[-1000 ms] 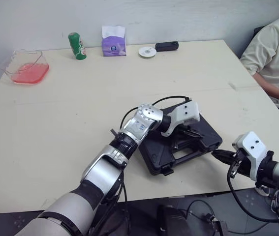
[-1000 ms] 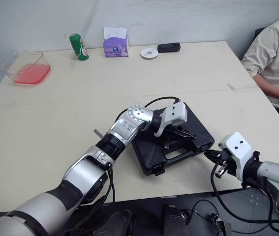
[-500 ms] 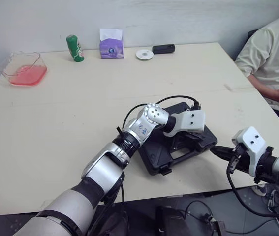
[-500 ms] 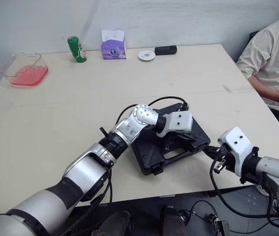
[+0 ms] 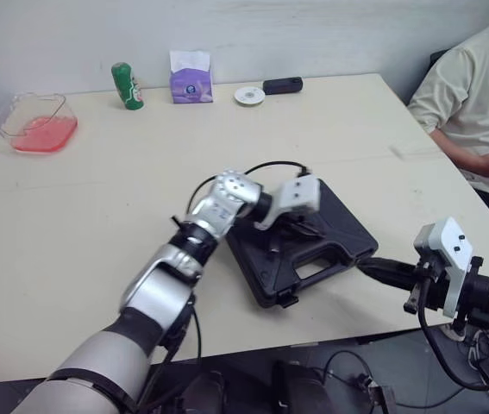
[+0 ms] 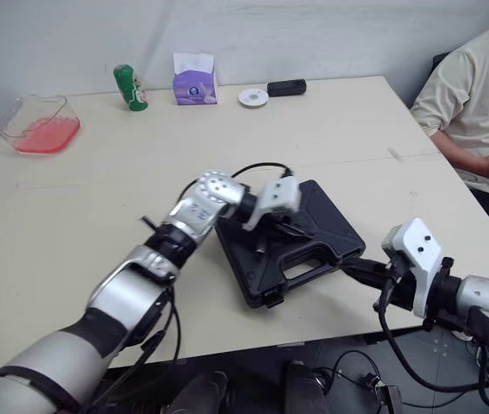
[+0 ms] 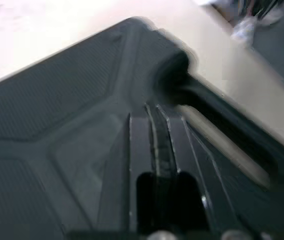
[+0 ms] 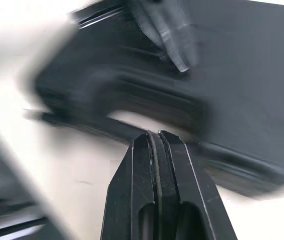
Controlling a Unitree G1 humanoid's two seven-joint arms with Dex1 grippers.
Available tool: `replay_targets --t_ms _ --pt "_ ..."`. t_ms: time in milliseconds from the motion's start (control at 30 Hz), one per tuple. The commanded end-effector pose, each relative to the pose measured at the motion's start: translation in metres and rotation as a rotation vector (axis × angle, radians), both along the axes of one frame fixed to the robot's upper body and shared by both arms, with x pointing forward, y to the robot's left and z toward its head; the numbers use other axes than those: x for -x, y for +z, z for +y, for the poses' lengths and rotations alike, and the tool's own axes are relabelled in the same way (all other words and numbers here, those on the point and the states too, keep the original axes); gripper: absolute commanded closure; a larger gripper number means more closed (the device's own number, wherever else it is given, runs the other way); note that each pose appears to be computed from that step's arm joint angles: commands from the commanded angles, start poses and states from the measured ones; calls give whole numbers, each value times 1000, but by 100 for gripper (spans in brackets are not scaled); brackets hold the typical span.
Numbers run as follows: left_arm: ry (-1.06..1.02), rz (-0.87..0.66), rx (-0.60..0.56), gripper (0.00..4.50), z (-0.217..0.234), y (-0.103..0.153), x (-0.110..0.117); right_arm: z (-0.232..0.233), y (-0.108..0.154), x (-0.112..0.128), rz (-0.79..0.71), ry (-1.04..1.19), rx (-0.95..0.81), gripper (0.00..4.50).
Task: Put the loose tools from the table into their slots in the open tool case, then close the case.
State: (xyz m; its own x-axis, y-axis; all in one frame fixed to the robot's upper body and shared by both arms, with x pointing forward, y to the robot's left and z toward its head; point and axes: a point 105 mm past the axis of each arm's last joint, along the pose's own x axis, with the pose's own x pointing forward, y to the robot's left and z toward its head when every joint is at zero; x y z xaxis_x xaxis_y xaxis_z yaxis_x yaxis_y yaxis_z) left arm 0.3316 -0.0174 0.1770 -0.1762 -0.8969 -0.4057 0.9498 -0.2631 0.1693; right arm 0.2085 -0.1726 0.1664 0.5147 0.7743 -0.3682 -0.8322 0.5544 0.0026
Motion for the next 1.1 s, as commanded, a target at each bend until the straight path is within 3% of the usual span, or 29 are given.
replay_targets --t_ms 33,133,333,467,667,900,1100 --pt "-142 27 -6 444 22 25 34 25 -21 8 50 72 25 450" --pt "-163 33 -85 444 39 13 47 39 -38 7 73 88 46 450" --pt "-121 5 -160 444 45 -12 50 60 -57 7 99 149 58 450" --pt "-100 -39 -186 444 40 -22 47 65 -58 4 97 156 50 450" --pt "-138 -144 -403 444 58 -67 49 72 -44 -7 46 160 4 450" --pt "-139 -142 -397 444 55 -74 52 76 -33 -20 7 136 -19 450" --pt "-123 -110 -345 444 53 -71 55 73 -31 -13 -2 155 6 450"
